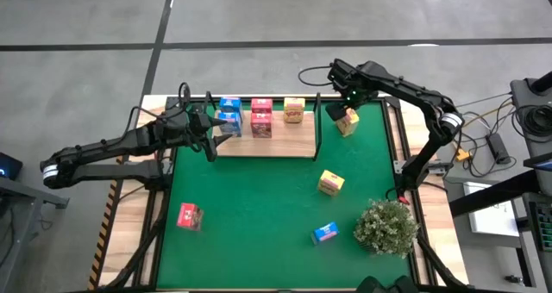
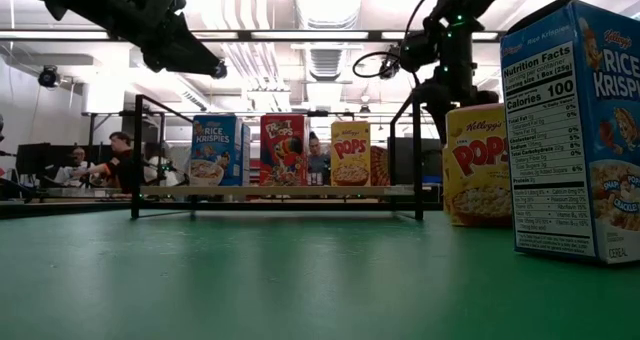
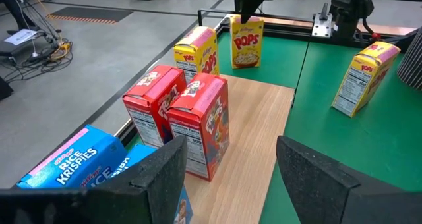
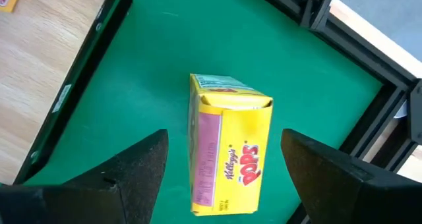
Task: Stack cereal on shelf
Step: Put the top yellow cereal box on the shelf aligned with the other yellow cereal box
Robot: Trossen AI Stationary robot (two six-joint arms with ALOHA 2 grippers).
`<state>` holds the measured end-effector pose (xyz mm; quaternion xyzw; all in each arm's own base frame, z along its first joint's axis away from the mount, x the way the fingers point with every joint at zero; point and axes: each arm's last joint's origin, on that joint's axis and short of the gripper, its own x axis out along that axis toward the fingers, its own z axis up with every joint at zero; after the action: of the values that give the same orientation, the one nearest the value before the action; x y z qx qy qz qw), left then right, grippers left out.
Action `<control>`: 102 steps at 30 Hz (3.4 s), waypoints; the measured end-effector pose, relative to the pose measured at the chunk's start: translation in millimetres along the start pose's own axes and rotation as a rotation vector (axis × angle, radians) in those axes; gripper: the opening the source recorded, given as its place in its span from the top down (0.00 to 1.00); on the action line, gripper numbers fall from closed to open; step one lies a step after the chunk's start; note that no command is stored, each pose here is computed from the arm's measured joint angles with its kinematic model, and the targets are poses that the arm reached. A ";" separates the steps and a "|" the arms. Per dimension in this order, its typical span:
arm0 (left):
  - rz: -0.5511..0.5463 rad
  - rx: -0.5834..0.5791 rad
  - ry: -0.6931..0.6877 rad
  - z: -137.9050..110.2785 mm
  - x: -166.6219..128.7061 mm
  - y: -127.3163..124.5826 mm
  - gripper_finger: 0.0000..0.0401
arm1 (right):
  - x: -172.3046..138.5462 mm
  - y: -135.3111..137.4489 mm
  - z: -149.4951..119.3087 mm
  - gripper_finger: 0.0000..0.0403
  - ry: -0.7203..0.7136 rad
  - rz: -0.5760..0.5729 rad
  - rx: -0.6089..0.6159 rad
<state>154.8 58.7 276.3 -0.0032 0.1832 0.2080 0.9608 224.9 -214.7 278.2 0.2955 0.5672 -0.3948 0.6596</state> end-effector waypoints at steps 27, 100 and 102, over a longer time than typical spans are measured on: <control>0.000 0.000 0.001 -0.2 0.1 0.0 0.46 | 21.5 2.2 0.1 0.53 0.018 -0.006 -0.011; 0.000 -0.001 -0.007 0.6 0.0 0.1 0.46 | -48.3 187.3 3.5 0.63 -0.240 0.065 -0.757; 0.000 -0.001 -0.006 0.5 0.0 0.1 0.46 | -44.9 187.1 5.8 0.63 -0.236 0.058 -0.775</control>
<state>155.0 58.8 276.7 -0.0028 0.1802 0.2082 0.9613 386.0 -115.1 312.5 -0.0066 0.5861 -0.1641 0.7934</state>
